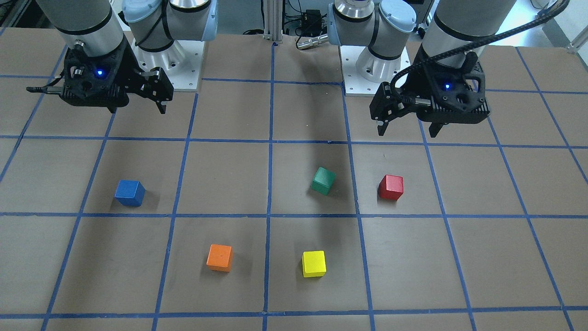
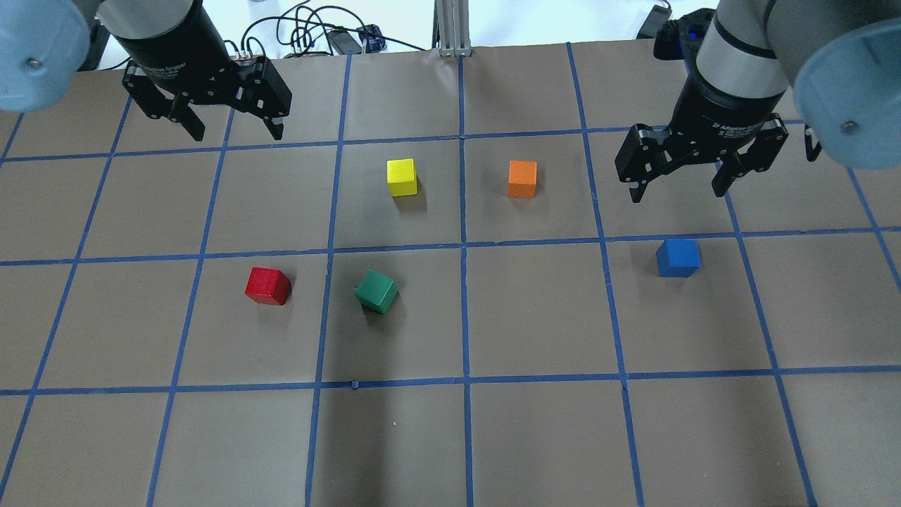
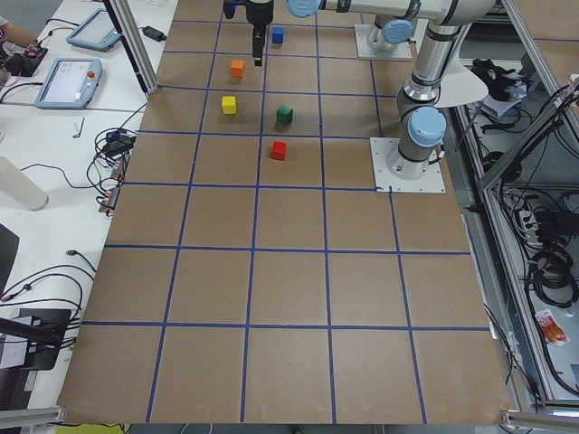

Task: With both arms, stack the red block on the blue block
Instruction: 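Move the left gripper down toward the red cube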

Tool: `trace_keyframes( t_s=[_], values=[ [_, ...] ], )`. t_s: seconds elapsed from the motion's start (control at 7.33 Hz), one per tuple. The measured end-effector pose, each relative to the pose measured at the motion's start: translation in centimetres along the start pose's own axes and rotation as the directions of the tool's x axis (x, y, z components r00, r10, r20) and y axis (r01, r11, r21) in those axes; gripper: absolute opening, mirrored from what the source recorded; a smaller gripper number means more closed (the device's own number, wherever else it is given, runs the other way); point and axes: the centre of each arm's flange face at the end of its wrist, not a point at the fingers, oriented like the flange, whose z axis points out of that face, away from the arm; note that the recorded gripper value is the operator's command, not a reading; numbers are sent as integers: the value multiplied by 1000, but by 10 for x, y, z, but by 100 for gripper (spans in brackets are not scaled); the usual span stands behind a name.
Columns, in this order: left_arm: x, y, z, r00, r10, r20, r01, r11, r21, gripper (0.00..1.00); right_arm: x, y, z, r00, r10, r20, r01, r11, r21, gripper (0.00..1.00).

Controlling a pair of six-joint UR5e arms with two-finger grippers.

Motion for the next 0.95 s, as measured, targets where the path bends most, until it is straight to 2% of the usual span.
trace_keyframes(
  t_s=[0.95],
  values=[
    [-3, 2, -1, 1000, 3, 22, -3, 1000, -11, 100, -1, 4, 10, 1000, -2, -1, 2, 1000, -20, 100]
  ],
)
